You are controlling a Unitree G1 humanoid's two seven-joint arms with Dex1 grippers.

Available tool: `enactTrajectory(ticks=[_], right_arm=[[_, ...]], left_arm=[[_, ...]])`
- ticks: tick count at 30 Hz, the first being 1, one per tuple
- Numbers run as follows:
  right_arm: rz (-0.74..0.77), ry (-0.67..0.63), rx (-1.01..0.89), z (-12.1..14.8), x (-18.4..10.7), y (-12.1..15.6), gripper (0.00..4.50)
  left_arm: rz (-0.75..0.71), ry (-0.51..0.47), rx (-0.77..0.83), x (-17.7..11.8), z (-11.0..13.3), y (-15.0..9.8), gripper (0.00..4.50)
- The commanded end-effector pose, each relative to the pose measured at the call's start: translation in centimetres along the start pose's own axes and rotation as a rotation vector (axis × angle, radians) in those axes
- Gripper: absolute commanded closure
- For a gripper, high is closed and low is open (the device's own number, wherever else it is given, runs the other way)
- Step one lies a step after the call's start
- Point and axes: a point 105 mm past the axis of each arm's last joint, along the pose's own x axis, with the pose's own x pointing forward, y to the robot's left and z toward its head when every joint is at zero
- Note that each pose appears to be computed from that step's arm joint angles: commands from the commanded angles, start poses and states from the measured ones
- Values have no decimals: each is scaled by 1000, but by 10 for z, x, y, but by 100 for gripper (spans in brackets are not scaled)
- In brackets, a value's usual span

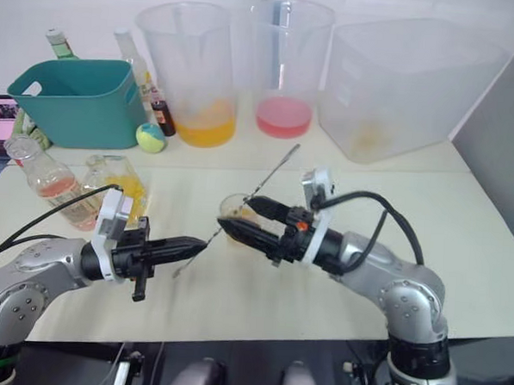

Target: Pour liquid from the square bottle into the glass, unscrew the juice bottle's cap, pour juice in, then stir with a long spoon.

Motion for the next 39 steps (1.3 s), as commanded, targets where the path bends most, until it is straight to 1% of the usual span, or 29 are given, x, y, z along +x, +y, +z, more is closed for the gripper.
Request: enactTrajectory(ticks=[1, 5, 8, 18, 19, 25, 29, 31, 33, 35, 38, 39], right_arm=[[40, -82, 45, 21, -4, 12, 0], [46, -81, 79, 24, -5, 15, 0], [48, -66, 88, 21, -5, 17, 88], [22, -57, 86, 19, -3, 12, 431], [20, -58, 87, 19, -3, 11, 446], [11, -67, 83, 21, -4, 9, 446], [12, -78, 71, 26, -4, 8, 450], [15, -81, 64, 28, -5, 9, 450], [10, -91, 47, 32, -5, 8, 450], [-2, -130, 13, 44, -6, 6, 450], [16, -182, -46, 68, -7, 12, 450], [22, -188, -63, 74, -7, 14, 450]], left_arm=[[-6, -7, 37, 4, 5, -4, 445], [6, -7, 42, 5, 5, -2, 445], [10, -16, 49, 6, 8, -1, 450], [4, -12, 61, 6, 6, 0, 450], [4, -12, 61, 6, 6, -1, 450], [18, -12, 74, 5, 7, 1, 450], [12, -30, 46, 5, 8, 2, 324], [24, -40, 48, 5, 9, 3, 254], [37, -32, 49, 2, 8, 6, 186], [72, 1, 67, -5, 3, 13, 119], [138, 21, 77, -17, -4, 23, 19], [146, 40, 94, -20, -7, 24, 7]])
